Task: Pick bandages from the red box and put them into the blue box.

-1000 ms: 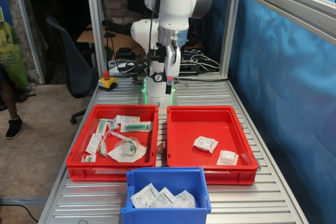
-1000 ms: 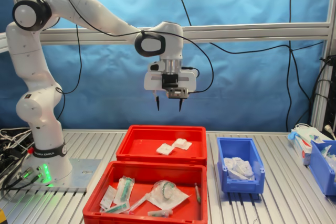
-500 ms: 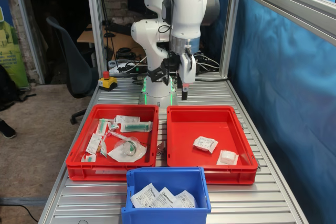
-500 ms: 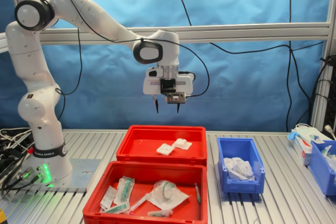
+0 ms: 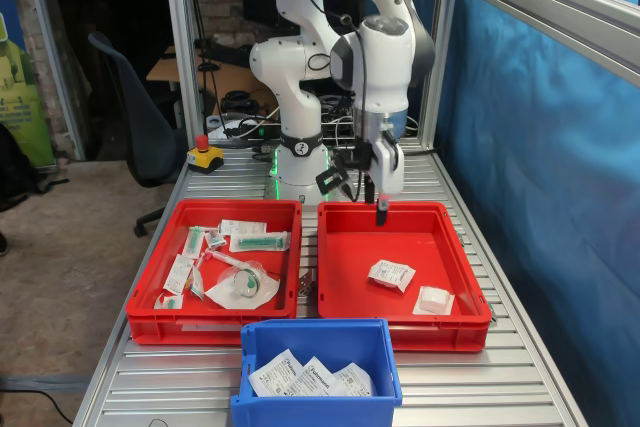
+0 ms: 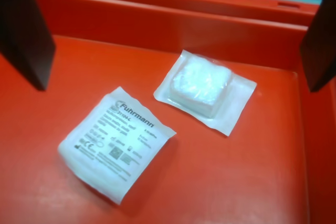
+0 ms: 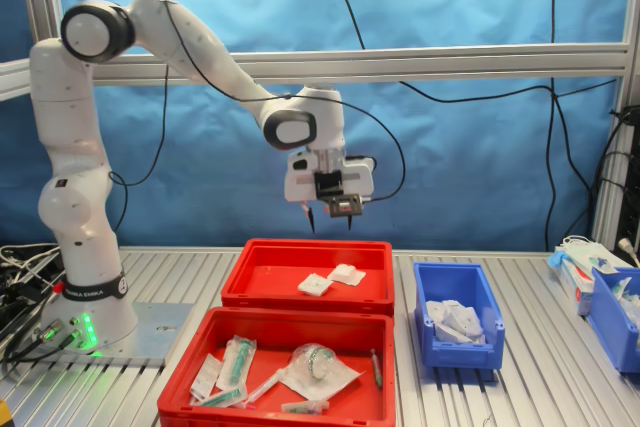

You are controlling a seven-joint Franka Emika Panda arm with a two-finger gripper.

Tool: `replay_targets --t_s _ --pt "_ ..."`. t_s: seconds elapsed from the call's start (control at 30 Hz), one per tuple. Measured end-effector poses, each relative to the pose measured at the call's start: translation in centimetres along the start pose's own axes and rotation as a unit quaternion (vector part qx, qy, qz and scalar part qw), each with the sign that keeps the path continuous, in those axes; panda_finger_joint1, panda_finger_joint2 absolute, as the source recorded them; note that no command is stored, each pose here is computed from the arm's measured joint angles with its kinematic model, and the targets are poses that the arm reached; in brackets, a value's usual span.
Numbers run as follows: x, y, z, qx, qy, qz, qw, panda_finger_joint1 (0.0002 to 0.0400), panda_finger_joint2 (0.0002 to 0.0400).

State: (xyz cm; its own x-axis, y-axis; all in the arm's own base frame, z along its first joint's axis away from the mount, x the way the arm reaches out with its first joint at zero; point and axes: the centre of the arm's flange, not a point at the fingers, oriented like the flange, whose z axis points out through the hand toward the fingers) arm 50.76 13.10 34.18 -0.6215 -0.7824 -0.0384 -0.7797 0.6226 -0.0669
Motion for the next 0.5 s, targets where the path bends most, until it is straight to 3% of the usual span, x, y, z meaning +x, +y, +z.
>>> replay_targets --t_s 0.5 --pt "-2.4 3.5 7.4 -0.019 0.022 -0.029 0.9992 0.0400 0.0400"
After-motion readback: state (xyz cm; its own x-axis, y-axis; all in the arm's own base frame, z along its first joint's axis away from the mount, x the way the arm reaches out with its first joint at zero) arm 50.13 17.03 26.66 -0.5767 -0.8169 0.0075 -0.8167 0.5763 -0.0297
